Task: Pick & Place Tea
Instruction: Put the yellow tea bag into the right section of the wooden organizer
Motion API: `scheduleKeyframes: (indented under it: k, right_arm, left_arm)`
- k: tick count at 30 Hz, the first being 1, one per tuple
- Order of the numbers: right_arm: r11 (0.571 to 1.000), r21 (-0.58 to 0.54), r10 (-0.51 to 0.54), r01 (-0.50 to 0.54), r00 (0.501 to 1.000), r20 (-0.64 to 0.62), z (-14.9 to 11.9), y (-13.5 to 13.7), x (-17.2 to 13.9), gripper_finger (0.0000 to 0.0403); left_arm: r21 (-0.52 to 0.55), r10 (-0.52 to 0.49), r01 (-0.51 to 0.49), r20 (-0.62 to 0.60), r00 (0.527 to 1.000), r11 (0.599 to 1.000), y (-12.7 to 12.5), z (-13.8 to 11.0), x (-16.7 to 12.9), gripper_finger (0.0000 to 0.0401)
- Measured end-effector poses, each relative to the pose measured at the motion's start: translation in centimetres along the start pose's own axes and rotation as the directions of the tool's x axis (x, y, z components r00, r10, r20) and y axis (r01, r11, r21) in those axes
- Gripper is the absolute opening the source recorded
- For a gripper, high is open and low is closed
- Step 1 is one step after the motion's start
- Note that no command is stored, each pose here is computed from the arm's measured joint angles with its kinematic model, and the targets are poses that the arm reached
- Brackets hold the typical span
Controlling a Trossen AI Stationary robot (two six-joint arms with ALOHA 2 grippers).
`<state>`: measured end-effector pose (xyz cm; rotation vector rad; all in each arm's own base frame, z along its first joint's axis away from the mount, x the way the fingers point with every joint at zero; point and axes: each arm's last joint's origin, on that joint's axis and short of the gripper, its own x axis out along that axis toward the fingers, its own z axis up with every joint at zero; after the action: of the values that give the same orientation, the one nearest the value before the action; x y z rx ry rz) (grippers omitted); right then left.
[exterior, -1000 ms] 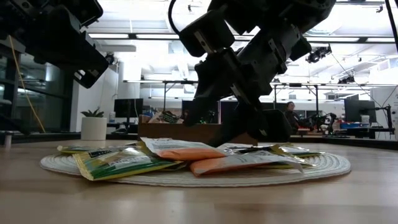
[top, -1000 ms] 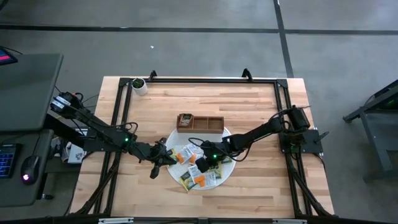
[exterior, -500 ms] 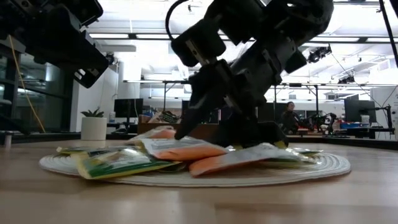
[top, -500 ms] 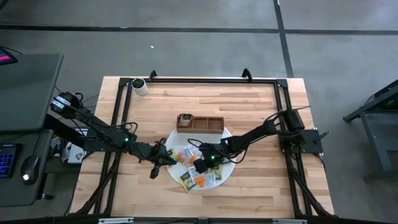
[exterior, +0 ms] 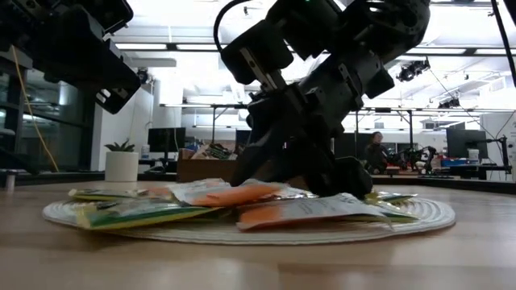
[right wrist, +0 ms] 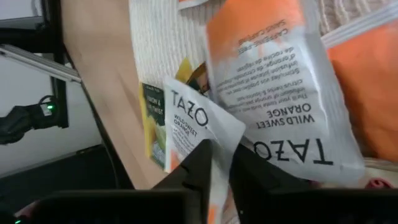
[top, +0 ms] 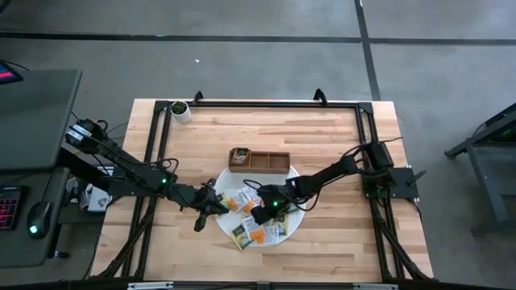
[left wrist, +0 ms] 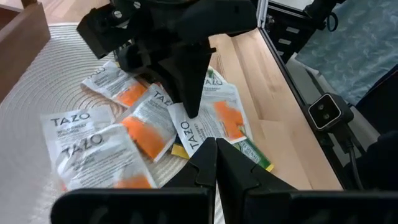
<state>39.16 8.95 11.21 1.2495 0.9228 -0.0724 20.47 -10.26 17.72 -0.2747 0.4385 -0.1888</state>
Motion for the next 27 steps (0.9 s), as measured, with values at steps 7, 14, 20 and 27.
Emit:
scheduleKeyframes:
  k: [7,14,20,27]
  right_arm:
    - [0.999,-0.015,0.03,-0.03,1.0,-0.004,0.1,0.5,-0.3,0.0007]
    - [0.997,-0.055,0.058,-0.056,0.998,0.035,0.1,2.1,-2.2,0.0003]
    - [0.993,-0.1,0.069,-0.06,0.994,0.09,0.3,3.3,-3.9,0.0001]
    - [0.99,-0.139,0.057,-0.038,0.989,0.136,0.8,4.1,-6.0,0.0001]
  left_arm:
    - [0.0,-0.012,0.012,-0.005,1.0,1.0,0.0,0.0,0.0,0.0]
    - [0.0,-0.012,0.012,-0.006,1.0,1.0,0.0,0.0,0.0,0.0]
    - [-0.002,-0.017,0.017,-0.002,1.0,1.0,-0.1,0.0,0.0,0.0001]
    - [-0.004,-0.02,0.02,-0.001,1.0,1.0,-0.1,0.0,0.0,0.0001]
